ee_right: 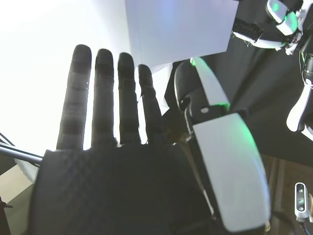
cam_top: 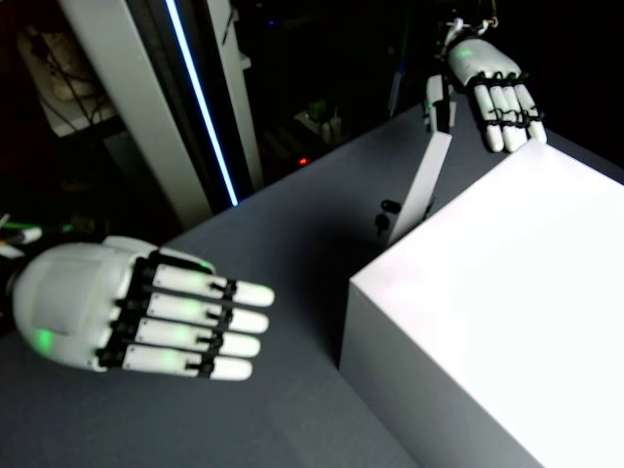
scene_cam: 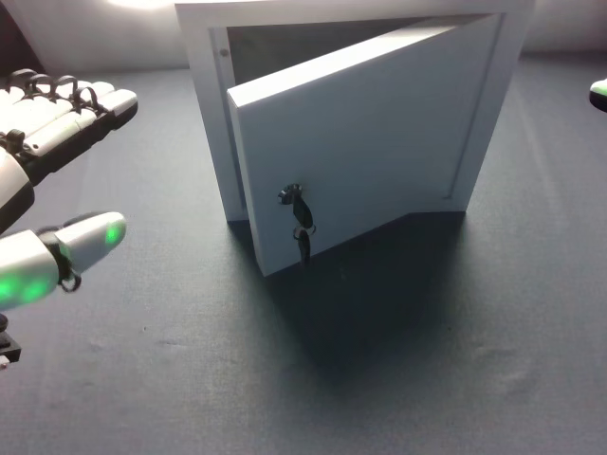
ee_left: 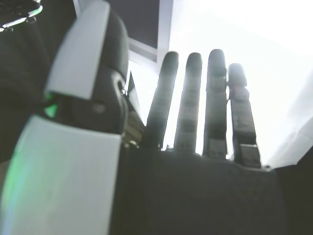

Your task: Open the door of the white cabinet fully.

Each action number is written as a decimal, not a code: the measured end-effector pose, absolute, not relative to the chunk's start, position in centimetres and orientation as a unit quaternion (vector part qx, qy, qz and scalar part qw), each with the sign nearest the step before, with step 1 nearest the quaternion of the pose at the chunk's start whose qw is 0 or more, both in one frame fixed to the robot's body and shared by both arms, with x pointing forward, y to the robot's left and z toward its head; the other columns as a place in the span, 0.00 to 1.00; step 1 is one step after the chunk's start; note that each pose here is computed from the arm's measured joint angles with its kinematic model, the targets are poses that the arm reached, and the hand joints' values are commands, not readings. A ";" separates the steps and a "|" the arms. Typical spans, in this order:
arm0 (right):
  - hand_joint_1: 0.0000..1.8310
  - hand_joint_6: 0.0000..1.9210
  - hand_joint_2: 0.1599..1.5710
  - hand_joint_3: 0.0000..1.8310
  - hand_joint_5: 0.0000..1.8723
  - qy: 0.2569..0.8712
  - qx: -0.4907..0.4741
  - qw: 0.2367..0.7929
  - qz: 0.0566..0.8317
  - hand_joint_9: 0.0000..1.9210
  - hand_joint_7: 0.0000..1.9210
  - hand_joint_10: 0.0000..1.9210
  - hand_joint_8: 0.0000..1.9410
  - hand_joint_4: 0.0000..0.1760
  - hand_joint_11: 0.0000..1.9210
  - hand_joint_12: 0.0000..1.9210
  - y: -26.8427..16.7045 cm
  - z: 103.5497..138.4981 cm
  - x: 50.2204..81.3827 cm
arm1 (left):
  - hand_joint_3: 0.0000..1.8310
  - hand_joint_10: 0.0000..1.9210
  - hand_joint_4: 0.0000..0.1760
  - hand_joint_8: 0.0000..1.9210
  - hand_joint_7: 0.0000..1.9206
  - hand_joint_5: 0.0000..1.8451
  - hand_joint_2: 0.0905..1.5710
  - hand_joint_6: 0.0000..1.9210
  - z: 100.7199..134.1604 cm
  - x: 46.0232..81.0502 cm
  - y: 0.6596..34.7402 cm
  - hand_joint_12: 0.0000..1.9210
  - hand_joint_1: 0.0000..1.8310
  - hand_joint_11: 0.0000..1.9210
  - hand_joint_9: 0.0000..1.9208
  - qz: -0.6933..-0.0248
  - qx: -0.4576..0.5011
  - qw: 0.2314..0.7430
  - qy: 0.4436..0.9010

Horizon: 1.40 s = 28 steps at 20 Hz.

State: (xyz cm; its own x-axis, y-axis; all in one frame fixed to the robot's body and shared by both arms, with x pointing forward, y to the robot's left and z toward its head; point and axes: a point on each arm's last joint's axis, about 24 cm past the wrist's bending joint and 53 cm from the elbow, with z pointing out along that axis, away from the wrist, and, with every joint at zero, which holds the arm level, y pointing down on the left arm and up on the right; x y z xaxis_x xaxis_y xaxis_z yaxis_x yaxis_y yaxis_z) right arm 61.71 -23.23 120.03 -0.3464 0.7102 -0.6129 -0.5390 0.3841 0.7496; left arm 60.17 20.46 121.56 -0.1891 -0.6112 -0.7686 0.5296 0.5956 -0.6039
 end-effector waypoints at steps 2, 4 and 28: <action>0.50 0.00 0.82 0.00 0.12 0.612 0.072 0.565 0.549 0.05 0.11 0.00 0.00 0.00 0.03 0.03 -23.2 119.7 61.8 | 0.00 0.00 0.00 0.00 0.02 0.03 0.90 0.00 121.5 60.2 20.3 0.14 0.00 0.00 0.03 -0.449 -0.030 0.635 0.628; 0.49 0.00 0.82 0.00 0.12 0.612 0.071 0.566 0.548 0.05 0.10 0.00 0.00 0.00 0.03 0.03 -23.2 119.7 61.8 | 0.00 0.00 0.00 0.00 0.04 0.05 0.89 0.00 121.4 60.2 20.2 0.17 0.01 0.00 0.05 -0.448 -0.028 0.633 0.631; 0.46 0.00 0.83 0.00 0.11 0.615 0.071 0.562 0.549 0.05 0.09 0.00 0.00 0.00 0.03 0.01 -23.0 119.3 61.9 | 0.00 0.00 0.00 0.00 0.01 0.02 0.93 0.00 121.7 59.4 13.1 0.14 0.04 0.00 0.02 -0.525 0.034 0.579 0.622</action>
